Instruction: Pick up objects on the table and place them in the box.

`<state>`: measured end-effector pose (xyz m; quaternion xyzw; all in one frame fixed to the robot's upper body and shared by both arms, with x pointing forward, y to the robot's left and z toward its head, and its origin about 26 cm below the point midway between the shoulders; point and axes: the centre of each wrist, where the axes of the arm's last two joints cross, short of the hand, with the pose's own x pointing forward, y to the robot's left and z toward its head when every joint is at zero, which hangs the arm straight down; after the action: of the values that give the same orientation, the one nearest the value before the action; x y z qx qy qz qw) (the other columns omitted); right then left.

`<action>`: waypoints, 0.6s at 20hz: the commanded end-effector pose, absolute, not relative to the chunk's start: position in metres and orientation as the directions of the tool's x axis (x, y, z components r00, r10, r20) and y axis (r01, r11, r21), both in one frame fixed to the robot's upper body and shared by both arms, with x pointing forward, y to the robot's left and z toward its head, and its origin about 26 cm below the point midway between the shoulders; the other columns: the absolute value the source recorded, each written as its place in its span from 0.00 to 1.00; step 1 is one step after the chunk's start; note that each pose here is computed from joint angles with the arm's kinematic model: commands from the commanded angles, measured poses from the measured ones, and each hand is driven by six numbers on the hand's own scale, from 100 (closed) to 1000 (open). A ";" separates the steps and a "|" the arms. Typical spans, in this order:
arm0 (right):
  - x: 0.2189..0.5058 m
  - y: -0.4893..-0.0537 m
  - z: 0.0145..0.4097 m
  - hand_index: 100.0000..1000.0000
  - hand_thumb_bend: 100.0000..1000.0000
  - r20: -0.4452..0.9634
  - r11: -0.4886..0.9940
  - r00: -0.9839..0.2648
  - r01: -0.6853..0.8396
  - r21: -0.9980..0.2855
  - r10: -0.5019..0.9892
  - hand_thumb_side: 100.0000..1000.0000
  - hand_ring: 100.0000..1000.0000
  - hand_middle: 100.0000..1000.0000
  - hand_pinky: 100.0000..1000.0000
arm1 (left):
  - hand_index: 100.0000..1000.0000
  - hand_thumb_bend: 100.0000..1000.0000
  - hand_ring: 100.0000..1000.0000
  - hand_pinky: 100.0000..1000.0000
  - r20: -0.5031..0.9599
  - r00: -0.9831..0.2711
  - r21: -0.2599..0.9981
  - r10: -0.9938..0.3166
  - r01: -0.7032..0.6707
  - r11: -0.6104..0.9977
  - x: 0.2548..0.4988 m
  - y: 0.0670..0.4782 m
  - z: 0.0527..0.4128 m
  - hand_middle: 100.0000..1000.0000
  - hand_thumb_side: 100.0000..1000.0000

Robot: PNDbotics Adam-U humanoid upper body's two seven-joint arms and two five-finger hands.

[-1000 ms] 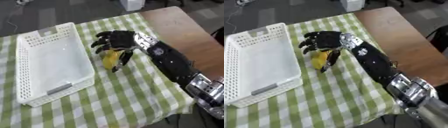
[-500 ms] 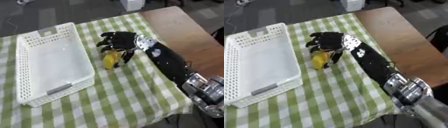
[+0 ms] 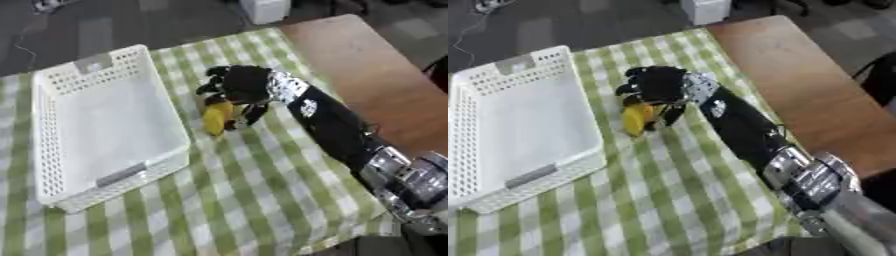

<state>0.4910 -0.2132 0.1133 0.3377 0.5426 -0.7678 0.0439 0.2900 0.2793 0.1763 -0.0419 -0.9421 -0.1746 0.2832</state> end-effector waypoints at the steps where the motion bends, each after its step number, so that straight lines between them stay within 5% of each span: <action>1: 0.493 -0.209 0.116 0.78 0.71 -0.482 -0.248 -0.862 0.438 -0.864 0.159 0.34 0.69 0.84 0.88 | 0.90 0.08 0.64 0.63 0.522 -0.853 0.311 -0.006 0.184 0.932 0.290 0.278 0.185 0.91 0.64; 5: 0.491 -0.210 0.098 0.78 0.70 -0.452 -0.302 -0.881 0.397 -0.867 0.139 0.32 0.68 0.80 0.76 | 0.90 0.08 0.64 0.63 0.521 -0.854 0.310 -0.003 0.186 0.932 0.290 0.277 0.186 0.91 0.64; 9: 0.487 -0.214 0.072 0.49 0.63 -0.393 -0.400 -0.909 0.312 -0.862 0.137 0.35 0.26 0.38 0.00 | 0.90 0.08 0.64 0.63 0.520 -0.854 0.309 0.000 0.189 0.932 0.290 0.277 0.186 0.91 0.64; 12: 0.485 -0.214 0.062 0.20 0.45 -0.369 -0.424 -0.919 0.281 -0.861 0.140 0.54 0.00 0.05 0.00 | 0.90 0.08 0.64 0.63 0.519 -0.855 0.308 0.002 0.189 0.932 0.290 0.276 0.187 0.91 0.64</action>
<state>0.4932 -0.2114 0.0935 0.3144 0.4915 -0.8112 0.0398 0.2906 0.2785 0.1778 -0.0452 -0.9426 -0.1742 0.2814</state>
